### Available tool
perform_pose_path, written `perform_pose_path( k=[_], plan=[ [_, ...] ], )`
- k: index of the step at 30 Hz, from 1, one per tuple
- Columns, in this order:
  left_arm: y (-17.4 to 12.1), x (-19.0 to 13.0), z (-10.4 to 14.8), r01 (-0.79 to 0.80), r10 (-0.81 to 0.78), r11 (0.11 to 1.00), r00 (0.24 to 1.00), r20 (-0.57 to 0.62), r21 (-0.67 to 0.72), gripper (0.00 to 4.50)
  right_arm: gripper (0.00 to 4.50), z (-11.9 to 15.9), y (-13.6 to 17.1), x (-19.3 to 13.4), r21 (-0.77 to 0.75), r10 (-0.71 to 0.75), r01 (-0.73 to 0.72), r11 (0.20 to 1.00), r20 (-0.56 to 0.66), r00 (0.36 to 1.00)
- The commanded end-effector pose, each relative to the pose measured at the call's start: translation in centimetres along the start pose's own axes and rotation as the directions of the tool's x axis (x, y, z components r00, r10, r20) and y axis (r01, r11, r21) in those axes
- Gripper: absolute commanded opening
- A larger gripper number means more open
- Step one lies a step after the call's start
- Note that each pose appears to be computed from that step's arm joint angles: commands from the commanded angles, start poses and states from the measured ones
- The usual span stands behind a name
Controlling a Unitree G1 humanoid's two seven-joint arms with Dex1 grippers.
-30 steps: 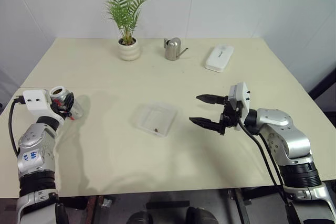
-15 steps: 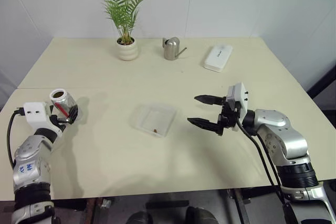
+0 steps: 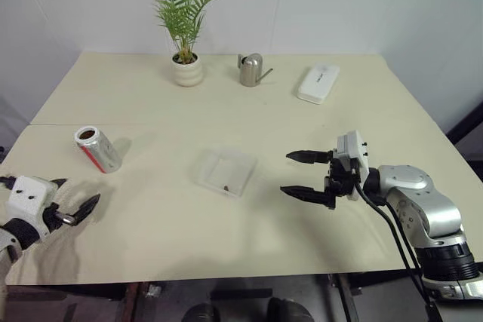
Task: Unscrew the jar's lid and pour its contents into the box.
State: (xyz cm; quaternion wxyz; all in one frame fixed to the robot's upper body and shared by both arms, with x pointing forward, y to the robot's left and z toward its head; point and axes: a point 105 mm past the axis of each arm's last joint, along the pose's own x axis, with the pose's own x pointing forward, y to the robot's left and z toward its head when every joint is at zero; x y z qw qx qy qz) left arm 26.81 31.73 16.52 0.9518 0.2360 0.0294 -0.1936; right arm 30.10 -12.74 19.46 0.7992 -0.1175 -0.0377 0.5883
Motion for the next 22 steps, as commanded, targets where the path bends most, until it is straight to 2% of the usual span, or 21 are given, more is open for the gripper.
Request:
perform_pose_path(
  k=[1,5,9,12,18,22],
  plan=[
    [-3.4,1.3,4.8,0.191,-0.213,0.971,0.965,0.154,0.143,4.45,4.5,1.1,-1.1,-1.6,-0.088,-0.085,0.086,0.992,0.016,0.996],
    [-5.9,2.3,6.7,0.359,-0.396,0.91,0.9,0.181,0.207,4.45,4.5,0.9,-2.2,-2.8,-0.094,-0.148,0.148,0.984,0.004,0.989],
    [-7.1,2.6,6.5,0.469,-0.503,0.858,0.85,0.155,0.209,4.45,4.5,1.4,-2.8,-4.1,-0.115,-0.177,0.175,0.978,-0.003,0.984],
    [-6.8,2.9,6.3,0.473,-0.507,0.856,0.847,0.16,0.208,4.45,4.5,1.6,-2.9,-4.7,-0.131,-0.194,0.191,0.973,-0.016,0.981],
    [-5.1,3.9,7.8,0.406,-0.442,0.895,0.866,0.234,0.187,4.45,4.5,1.6,-2.4,-4.6,-0.144,-0.209,0.203,0.969,-0.025,0.978],
    [-5.0,4.2,8.0,0.399,-0.431,0.901,0.868,0.246,0.169,4.45,4.5,1.4,-2.3,-4.6,-0.139,-0.225,0.219,0.966,-0.026,0.974]
  ],
)
